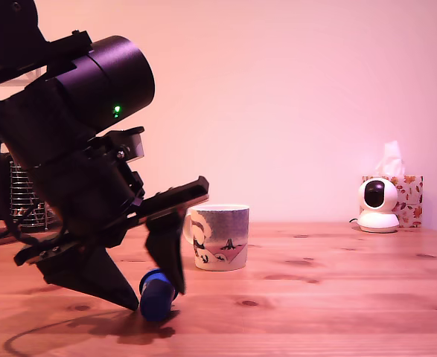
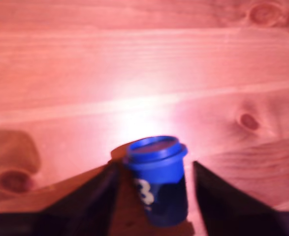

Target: Pick up the coffee capsules on the table and drop them inside the coffee cup

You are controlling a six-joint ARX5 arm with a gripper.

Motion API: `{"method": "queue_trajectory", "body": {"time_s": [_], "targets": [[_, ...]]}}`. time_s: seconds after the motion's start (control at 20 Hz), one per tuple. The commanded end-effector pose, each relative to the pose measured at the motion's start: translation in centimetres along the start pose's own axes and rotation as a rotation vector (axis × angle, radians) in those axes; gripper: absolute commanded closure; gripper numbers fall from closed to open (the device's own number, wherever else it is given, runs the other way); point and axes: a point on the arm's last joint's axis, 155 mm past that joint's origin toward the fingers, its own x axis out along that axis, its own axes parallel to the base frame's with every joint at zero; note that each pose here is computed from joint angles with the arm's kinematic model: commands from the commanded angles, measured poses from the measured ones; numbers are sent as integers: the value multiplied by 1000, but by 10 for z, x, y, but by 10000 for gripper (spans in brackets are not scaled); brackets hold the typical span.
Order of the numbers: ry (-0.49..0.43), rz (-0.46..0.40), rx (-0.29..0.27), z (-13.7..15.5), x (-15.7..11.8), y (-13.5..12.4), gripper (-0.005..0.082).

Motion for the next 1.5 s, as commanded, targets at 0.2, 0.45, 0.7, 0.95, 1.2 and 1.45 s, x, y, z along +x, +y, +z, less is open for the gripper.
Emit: {"method": "queue_trajectory", "body": {"time_s": [0.2, 0.45, 0.7, 0.95, 1.2, 1.45], "targets": [[80, 45, 19, -29, 9, 18, 625], [79, 45, 24, -28, 9, 18, 625], [24, 1, 33, -13, -1, 6, 625], [-90, -85, 60, 16, -28, -18, 625], [-162, -140, 62, 33, -47, -32, 625], [-189, -157, 88, 42, -51, -39, 625]]}}
